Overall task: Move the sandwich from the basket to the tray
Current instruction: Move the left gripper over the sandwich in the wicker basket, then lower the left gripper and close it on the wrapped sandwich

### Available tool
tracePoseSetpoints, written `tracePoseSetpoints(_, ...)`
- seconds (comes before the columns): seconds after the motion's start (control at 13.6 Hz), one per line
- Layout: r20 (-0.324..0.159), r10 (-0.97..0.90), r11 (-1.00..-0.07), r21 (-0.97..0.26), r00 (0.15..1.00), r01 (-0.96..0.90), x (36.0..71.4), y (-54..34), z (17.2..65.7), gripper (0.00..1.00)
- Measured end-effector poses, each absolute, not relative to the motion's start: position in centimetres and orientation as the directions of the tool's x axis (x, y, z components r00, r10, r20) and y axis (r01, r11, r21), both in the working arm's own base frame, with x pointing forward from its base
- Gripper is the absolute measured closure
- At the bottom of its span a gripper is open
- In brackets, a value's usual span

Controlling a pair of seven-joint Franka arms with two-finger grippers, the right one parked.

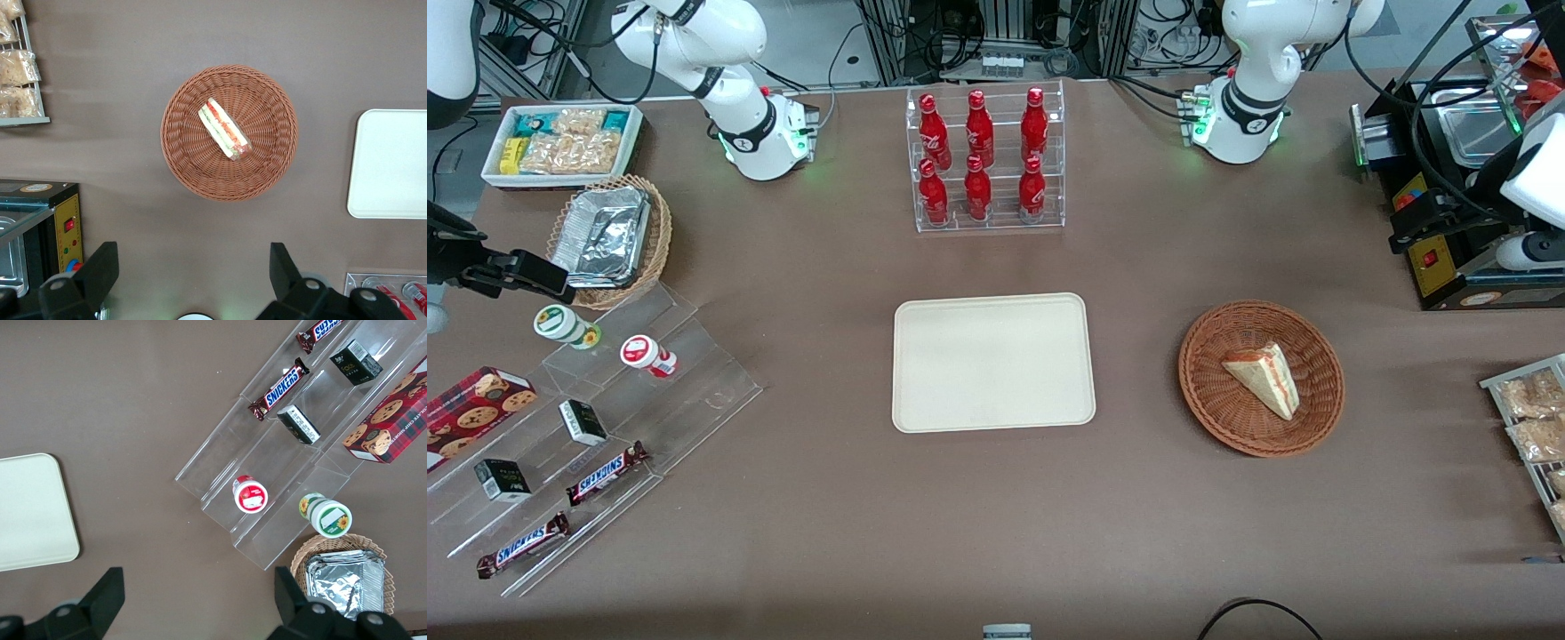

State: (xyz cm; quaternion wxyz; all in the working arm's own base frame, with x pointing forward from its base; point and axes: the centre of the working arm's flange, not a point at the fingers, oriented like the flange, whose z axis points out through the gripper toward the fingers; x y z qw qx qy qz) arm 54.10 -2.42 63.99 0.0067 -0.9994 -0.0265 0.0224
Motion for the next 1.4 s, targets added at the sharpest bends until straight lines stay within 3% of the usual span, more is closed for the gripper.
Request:
tracePoseSetpoints(0.29,-0.058,0.053,-0.999,-0.016,0.997,0.052,54.4,-2.4,63.2,0.0)
tracePoseSetpoints(0.59,-0.079,0.052,-0.999,-0.014,0.995,0.051,57.1,-2.5,58.8,0.0)
tracePoseSetpoints(0.88,-0.027,0.138,-0.99,-0.009,0.99,0.138,59.3,-2.6,52.1,0.0)
tracePoseSetpoints(1.18,0.008,0.305,-0.952,-0.001,0.952,0.305,59.0,-3.0,45.8,0.0)
tracePoseSetpoints(1.4,0.007,0.392,-0.92,0.001,0.92,0.392,58.0,-3.6,41.7,0.0)
